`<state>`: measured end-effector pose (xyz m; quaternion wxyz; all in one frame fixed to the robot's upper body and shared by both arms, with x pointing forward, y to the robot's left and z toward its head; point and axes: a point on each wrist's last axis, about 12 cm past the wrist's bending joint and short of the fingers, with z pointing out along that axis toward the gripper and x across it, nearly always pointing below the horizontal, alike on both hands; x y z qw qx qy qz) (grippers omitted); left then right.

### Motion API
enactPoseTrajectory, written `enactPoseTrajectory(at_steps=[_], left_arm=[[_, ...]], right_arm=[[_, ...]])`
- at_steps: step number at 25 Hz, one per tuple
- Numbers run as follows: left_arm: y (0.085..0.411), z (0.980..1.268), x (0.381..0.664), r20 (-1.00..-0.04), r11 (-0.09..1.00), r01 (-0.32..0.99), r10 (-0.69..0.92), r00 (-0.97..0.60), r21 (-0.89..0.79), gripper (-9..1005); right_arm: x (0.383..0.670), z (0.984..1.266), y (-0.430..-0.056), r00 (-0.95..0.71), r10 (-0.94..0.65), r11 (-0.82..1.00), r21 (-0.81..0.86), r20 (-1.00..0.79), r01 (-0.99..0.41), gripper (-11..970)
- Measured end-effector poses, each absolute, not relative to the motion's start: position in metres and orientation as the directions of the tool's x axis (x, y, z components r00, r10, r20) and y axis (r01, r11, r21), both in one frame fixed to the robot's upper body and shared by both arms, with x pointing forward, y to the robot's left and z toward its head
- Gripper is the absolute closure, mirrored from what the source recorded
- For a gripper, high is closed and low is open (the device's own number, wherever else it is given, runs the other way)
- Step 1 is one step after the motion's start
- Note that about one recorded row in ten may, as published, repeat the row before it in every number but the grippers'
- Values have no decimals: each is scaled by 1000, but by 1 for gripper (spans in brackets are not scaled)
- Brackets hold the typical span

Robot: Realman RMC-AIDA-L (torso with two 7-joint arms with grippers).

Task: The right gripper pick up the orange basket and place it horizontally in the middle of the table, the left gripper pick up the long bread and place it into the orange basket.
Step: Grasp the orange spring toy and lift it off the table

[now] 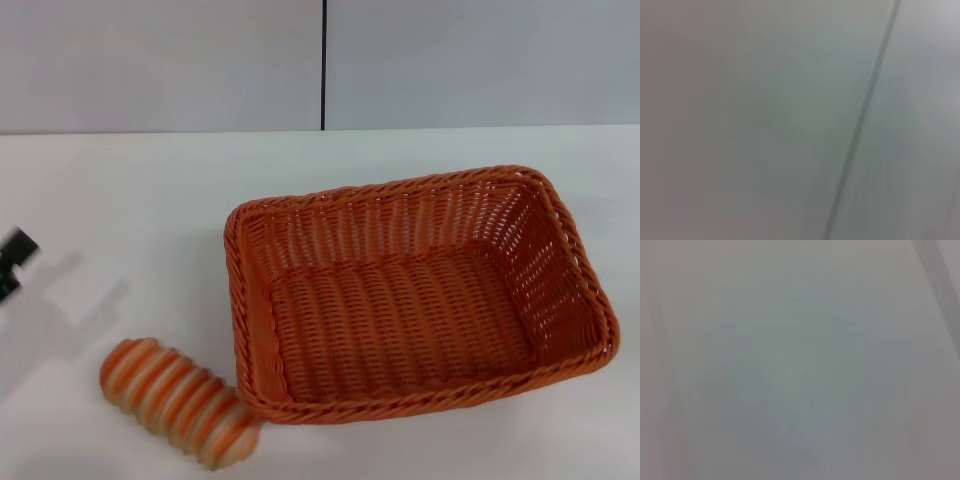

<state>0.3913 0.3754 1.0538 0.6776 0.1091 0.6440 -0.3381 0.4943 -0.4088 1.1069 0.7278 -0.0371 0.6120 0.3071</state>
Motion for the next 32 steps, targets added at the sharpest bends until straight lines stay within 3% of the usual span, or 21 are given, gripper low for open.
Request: enactPoseTrajectory(at_steps=[6,10,11,32], left_arm=[[372,1040,373,-947,728,608,-264,-180,-319,186],[371,1035,370,-944,731,598,-252,-211,-329,167],[365,1023,365,-933,733,582,-227,-279,-352,168],[355,999,365,-897,746,540,-176,-406,-391,173]], right_arm=[[474,1083,-427,180,495,860,450,-850,-242,448],[473,1079,-428,185,510,855,472,-840,-212,448],[474,1078,-428,184,514,854,478,-838,-207,448],[475,1069,-427,161,536,843,515,-829,-156,448]])
